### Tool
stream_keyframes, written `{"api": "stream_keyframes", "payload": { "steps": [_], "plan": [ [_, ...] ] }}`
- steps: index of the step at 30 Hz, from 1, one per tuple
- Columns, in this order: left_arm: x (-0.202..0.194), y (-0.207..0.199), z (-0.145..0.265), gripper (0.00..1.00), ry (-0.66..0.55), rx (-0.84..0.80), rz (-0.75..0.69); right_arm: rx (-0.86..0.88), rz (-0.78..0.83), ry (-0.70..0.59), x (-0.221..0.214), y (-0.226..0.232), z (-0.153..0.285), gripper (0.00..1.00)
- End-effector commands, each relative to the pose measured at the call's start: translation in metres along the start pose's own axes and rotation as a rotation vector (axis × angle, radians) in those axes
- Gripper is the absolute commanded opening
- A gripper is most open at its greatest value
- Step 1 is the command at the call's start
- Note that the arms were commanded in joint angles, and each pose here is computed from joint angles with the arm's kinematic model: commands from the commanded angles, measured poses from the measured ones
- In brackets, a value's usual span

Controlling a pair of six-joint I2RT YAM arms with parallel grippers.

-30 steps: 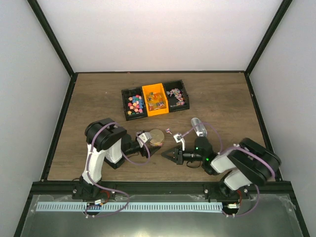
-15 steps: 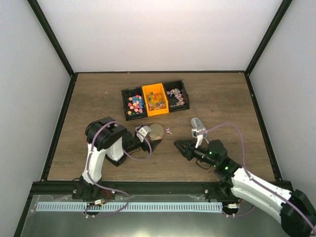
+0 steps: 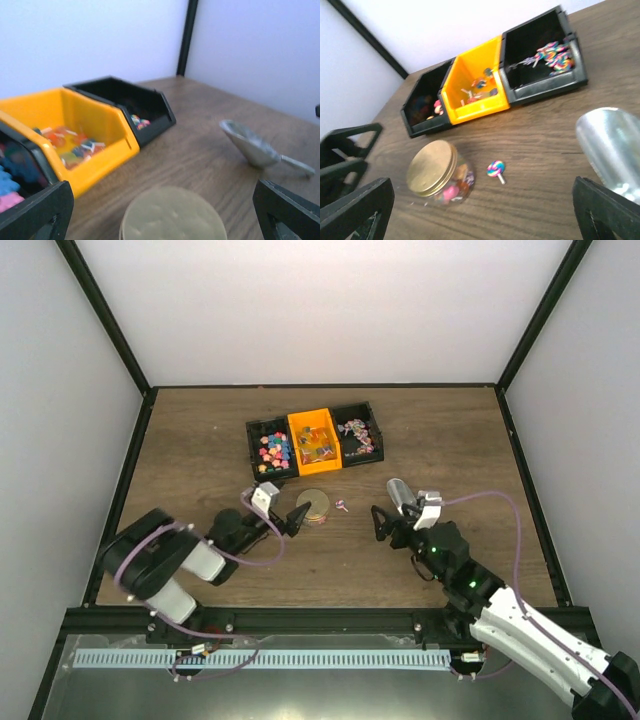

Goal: Pack the candies
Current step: Reset both arms

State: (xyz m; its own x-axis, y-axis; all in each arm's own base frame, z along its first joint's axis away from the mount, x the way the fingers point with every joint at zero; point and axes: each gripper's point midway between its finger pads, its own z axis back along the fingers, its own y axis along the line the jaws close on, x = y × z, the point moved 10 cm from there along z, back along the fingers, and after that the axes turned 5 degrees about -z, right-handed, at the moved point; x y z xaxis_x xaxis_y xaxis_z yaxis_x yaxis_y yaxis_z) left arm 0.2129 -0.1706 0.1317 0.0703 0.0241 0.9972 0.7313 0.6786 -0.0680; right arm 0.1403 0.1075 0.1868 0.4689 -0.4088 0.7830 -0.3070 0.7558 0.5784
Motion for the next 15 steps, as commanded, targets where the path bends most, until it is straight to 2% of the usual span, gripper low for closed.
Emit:
{"api": "stream_keyframes", "payload": {
  "steps": [1,6,11,15],
  "plan": [
    [0.020,0.002,0.011,1.00,0.016,0.109,0.059,-0.145,0.025,-0.096,0.030,0.007,0.002,1.00],
    [0.050,-0.002,0.037,1.00,0.046,0.210,0.017,-0.273,0.053,-0.148,0.053,0.014,0.000,1.00],
    [0.068,0.004,0.070,1.00,0.040,0.399,0.134,-0.292,0.076,-0.155,0.072,0.028,-0.001,1.00],
    [0.073,0.006,0.095,1.00,0.071,0.490,0.177,-0.314,0.087,-0.163,0.081,0.032,0.007,1.00]
  ]
}}
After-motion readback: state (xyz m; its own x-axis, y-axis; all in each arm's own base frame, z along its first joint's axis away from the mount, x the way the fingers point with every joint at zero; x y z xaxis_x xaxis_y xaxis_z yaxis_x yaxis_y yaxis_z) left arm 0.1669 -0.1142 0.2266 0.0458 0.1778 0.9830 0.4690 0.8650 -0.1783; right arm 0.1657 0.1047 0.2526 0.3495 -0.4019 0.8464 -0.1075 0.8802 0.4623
